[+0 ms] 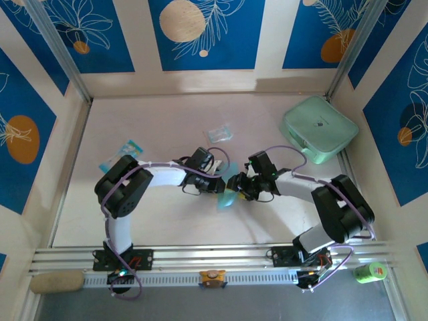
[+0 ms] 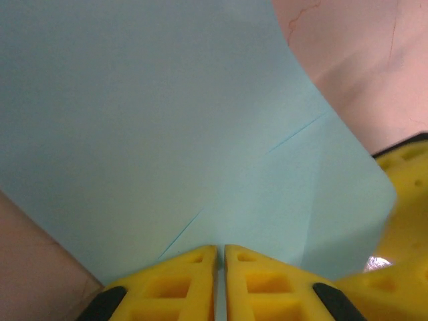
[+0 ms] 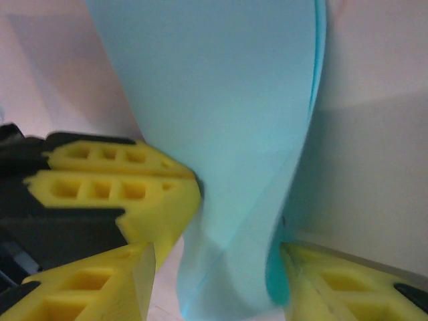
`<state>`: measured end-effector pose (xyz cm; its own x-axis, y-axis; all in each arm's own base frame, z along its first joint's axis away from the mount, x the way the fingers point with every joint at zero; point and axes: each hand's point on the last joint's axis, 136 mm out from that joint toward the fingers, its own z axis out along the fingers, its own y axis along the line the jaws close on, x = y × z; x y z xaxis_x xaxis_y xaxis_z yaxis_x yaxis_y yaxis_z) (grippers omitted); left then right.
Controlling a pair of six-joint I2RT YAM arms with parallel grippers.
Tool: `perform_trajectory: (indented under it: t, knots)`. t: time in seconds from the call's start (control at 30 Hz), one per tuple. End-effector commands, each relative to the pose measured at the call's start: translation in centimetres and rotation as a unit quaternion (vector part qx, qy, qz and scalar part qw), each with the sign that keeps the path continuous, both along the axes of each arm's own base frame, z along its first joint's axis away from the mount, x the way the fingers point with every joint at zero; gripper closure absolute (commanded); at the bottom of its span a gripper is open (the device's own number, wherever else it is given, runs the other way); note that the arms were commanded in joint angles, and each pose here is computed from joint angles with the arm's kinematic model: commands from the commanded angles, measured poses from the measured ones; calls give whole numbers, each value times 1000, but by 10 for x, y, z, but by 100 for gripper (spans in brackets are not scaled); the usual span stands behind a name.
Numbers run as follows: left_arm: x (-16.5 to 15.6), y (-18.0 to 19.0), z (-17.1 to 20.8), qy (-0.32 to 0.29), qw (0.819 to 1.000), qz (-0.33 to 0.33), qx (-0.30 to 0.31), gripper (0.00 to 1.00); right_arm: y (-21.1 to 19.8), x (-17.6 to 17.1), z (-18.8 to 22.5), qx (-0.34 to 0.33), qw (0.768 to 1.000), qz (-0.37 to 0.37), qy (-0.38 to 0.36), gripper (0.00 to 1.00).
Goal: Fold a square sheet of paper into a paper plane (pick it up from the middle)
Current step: Turn over the paper at the center of the table.
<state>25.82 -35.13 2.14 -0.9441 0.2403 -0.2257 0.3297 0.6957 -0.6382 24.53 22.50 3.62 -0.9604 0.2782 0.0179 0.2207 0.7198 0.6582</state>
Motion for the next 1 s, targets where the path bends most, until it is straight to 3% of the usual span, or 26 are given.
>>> perform_trajectory:
  t: [0.0, 0.33, 0.97]
  knots:
    - [-10, 12, -10, 25, 999, 7, 20, 88, 1, 8, 3, 8, 1000, 10, -2, 49]
    - [-9, 10, -6, 26, 1000, 7, 16, 89, -9, 21, -3, 25, 1000, 0, -5, 52]
    - [-8, 9, -1, 24, 1000, 8, 11, 90, -18, 23, -18, 38, 999, -10, -13, 75]
